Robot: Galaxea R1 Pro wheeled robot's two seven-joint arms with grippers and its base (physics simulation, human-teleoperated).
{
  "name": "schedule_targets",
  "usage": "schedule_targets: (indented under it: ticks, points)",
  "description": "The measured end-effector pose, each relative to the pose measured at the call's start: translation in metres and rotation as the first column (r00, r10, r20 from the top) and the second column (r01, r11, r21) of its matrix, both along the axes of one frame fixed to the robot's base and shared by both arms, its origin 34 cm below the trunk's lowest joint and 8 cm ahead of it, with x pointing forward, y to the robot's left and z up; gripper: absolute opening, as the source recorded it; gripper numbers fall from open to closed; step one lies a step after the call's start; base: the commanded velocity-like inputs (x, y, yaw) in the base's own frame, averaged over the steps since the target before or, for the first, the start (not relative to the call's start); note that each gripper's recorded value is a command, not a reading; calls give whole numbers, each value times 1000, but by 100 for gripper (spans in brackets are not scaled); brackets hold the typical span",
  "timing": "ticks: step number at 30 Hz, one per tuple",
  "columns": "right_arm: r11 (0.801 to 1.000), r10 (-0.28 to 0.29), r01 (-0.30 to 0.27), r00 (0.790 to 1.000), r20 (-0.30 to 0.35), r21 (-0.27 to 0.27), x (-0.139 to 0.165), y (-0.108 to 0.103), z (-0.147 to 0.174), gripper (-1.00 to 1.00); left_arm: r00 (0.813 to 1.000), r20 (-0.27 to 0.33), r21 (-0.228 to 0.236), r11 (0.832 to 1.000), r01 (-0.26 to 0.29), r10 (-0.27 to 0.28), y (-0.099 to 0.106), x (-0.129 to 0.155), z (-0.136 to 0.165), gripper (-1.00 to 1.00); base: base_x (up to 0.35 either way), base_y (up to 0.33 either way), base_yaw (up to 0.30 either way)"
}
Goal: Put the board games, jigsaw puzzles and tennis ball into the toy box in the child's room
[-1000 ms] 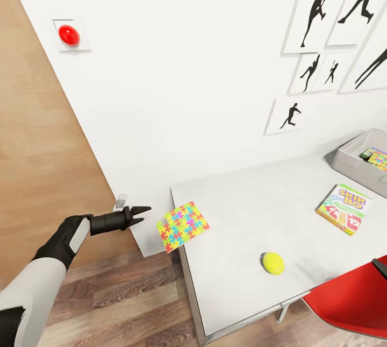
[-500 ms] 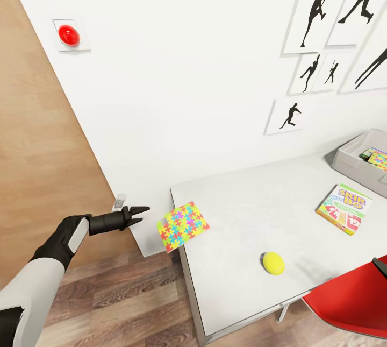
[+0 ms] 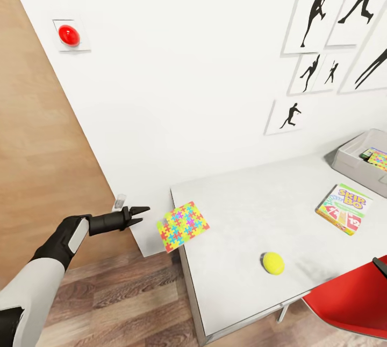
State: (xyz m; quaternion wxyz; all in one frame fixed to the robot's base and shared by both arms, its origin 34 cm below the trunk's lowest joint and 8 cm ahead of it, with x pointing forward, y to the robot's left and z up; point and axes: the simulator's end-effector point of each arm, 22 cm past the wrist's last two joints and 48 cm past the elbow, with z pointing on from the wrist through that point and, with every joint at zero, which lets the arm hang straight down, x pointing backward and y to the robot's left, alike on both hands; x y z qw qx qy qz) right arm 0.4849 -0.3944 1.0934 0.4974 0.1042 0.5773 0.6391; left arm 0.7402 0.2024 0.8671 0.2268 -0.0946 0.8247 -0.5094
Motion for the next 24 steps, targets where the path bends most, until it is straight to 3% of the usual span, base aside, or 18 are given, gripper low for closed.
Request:
schedule_targets:
  ticks: [24]
  points:
    - [1000, 0, 0, 1000, 0, 0, 1, 0, -7, 100, 1000, 0, 5, 1000, 0, 0, 1, 1, -8, 100, 0, 0, 0]
